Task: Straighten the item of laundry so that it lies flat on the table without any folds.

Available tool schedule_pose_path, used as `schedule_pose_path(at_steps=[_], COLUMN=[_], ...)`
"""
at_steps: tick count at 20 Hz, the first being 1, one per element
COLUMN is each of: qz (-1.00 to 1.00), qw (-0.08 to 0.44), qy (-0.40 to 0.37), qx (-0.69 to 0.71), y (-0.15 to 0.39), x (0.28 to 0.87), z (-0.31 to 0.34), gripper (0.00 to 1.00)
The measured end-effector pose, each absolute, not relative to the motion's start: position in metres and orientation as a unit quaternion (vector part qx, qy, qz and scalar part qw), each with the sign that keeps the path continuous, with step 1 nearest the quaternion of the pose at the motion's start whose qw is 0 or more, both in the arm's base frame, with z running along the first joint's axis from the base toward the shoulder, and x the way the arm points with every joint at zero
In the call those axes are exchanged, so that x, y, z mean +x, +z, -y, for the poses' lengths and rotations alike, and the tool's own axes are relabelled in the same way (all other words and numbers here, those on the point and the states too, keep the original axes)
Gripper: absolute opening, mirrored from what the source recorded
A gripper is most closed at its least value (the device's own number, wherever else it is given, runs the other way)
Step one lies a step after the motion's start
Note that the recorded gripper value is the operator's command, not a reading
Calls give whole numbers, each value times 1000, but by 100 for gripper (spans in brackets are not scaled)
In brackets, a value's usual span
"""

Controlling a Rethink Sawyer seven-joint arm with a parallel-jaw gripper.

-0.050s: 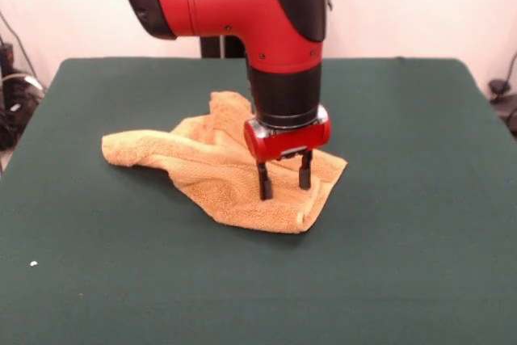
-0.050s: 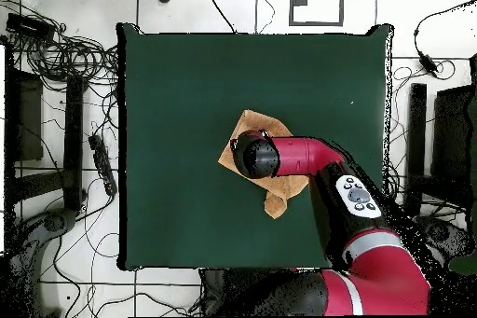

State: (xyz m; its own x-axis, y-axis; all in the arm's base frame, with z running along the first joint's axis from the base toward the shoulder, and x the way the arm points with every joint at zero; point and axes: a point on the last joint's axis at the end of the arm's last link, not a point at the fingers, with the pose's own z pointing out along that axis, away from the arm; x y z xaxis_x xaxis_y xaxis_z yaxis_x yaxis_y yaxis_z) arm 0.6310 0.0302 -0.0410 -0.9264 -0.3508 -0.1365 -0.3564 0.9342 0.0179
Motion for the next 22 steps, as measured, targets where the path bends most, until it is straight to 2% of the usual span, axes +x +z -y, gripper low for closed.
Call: schedule_pose_path(at_steps=[7, 8, 22], qz=[-981, -981, -982], qw=[72, 72, 81], qy=[19, 19, 19], qx=[-178, -177, -171], y=[-42, -42, -43], x=[632, 632, 635], z=[-30, -30, -30], gripper=[100, 0, 0])
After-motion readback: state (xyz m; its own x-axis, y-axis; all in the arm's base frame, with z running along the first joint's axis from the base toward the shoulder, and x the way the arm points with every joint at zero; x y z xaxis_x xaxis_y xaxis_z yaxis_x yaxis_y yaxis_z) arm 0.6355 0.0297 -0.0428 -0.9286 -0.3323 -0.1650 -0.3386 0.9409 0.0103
